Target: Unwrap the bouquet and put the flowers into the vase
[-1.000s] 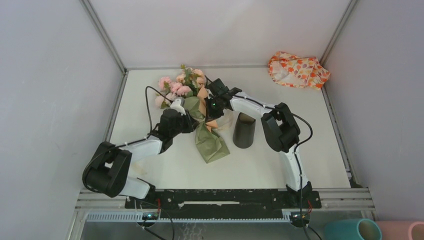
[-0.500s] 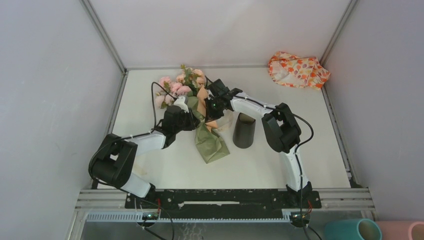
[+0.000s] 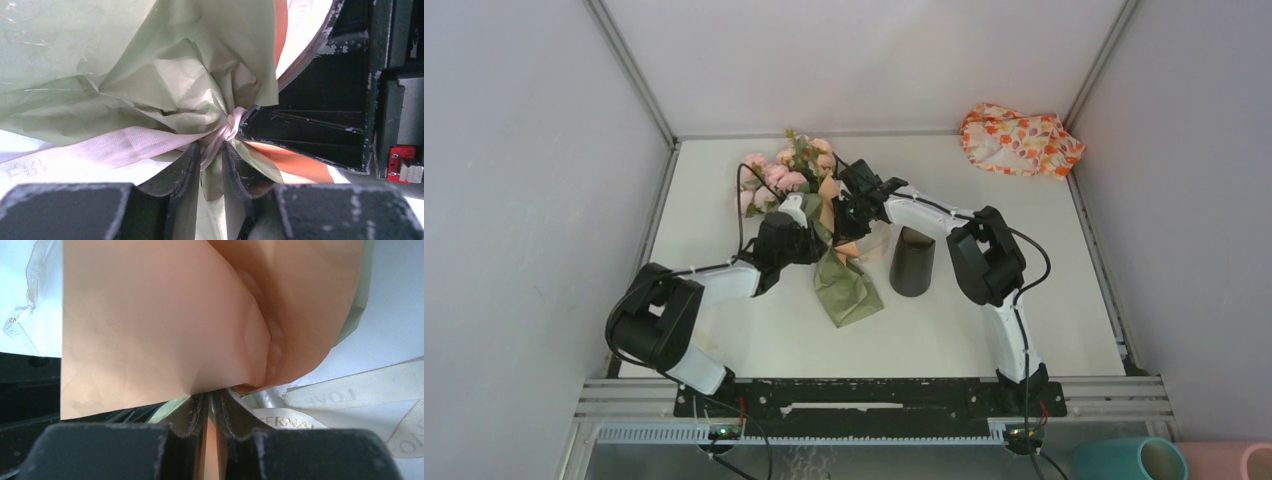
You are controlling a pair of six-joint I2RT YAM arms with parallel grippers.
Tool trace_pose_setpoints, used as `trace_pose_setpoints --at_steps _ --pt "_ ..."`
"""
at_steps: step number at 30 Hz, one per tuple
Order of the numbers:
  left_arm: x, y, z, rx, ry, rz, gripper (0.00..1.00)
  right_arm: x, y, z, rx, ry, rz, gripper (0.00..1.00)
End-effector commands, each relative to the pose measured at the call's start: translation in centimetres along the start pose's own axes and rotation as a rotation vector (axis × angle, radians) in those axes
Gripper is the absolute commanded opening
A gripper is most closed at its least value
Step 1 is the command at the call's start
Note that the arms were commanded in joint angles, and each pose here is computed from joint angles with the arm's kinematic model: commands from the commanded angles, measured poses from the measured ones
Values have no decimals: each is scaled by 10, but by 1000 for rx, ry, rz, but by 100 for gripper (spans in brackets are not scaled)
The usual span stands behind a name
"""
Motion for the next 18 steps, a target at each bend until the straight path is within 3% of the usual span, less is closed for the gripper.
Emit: trace_pose_setpoints --at_steps 1,6,12,18 --pt "4 -2 -12 -33 33 -13 27 15 -26 21 59 -28 -83 17" --pt "-3 8 -8 -5 28 18 26 14 -28 24 67 -34 -84 17" --pt "6 17 -4 81 23 37 5 14 -32 26 69 -40 -91 17" --pt "20 2 -3 140 -31 -10 0 16 -34 23 55 -32 -97 17"
Point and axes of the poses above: each gripper's point midway between its finger pads, its own y axis out along the fingers, its own z axis along the line the jaws close on, x = y × z, the point moved 7 cm from there along -y, back along the fingers, and after that the axes turned 1 degree about -y, right-handed, at the moved point
